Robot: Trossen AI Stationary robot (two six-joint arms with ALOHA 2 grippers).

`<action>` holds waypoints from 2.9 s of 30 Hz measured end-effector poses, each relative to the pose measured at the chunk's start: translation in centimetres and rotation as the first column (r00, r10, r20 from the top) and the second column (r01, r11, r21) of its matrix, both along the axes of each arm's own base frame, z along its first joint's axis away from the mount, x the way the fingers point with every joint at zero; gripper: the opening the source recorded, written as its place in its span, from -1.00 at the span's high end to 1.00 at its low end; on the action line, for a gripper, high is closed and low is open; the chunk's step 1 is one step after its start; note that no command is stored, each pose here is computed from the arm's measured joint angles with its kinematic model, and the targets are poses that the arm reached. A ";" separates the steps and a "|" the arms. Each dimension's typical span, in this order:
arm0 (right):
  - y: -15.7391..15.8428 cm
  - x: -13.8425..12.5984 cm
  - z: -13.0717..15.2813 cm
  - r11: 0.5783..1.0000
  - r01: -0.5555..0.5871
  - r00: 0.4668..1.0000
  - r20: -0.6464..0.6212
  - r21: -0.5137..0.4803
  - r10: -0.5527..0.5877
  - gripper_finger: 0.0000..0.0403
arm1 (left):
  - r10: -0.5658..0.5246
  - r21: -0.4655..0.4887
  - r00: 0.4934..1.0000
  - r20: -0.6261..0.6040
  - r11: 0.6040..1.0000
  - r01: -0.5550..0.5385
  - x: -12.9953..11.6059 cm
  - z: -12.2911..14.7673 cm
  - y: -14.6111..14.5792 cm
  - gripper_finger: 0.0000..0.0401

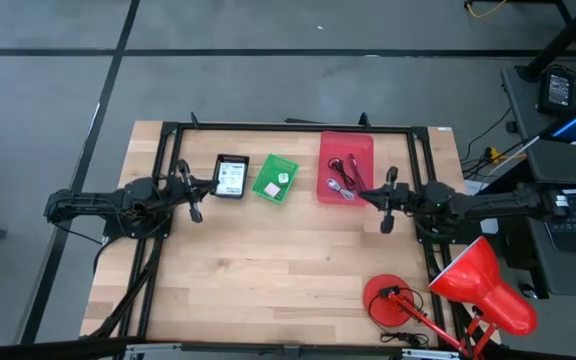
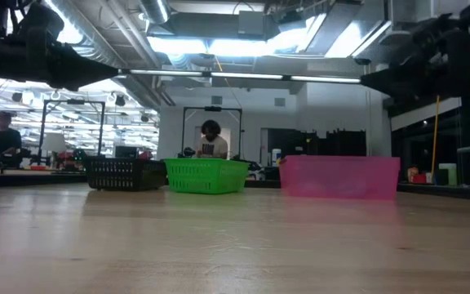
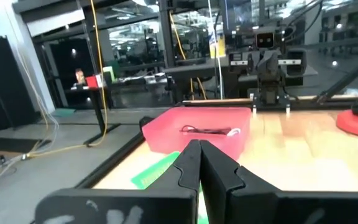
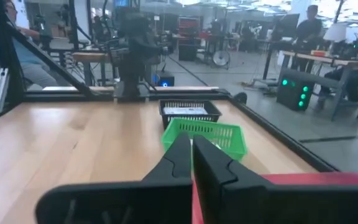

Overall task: Pick and place items into bin
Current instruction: Return to Home Position

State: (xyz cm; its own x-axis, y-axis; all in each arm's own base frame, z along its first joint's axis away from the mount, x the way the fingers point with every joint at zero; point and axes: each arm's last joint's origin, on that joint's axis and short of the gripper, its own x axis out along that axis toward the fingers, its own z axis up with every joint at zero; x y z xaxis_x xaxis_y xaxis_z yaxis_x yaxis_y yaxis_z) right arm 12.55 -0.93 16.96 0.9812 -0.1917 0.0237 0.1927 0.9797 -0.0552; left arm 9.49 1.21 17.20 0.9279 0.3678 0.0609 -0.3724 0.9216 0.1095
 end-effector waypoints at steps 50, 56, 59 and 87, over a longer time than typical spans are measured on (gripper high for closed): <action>0.9 -1.5 0.6 0.977 -0.160 0.986 0.075 0.141 0.151 1.00 | -0.002 -0.038 1.000 0.009 0.999 0.003 0.0 0.0 0.0 0.99; 1.6 -2.5 0.9 0.967 -0.228 0.969 0.122 0.109 0.215 1.00 | -0.003 -0.038 1.000 0.009 0.999 0.003 0.0 0.0 0.0 0.99; 1.6 -2.9 1.2 0.969 -0.235 0.964 0.149 0.074 0.222 1.00 | -0.002 -0.038 1.000 0.009 0.999 0.003 0.0 0.0 0.0 0.99; 1.9 -2.9 -0.1 0.961 -0.277 0.961 0.008 0.025 0.276 1.00 | -0.002 -0.038 1.000 0.009 0.999 0.003 0.0 0.0 0.0 0.98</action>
State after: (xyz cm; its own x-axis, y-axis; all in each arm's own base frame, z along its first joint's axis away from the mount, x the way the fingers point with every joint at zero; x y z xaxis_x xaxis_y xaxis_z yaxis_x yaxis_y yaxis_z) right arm 9.68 1.00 16.87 0.9959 0.0864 0.0264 -0.0857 0.9959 -0.0297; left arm 9.52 1.21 17.16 0.9283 0.3676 0.0552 -0.3709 0.9259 0.0711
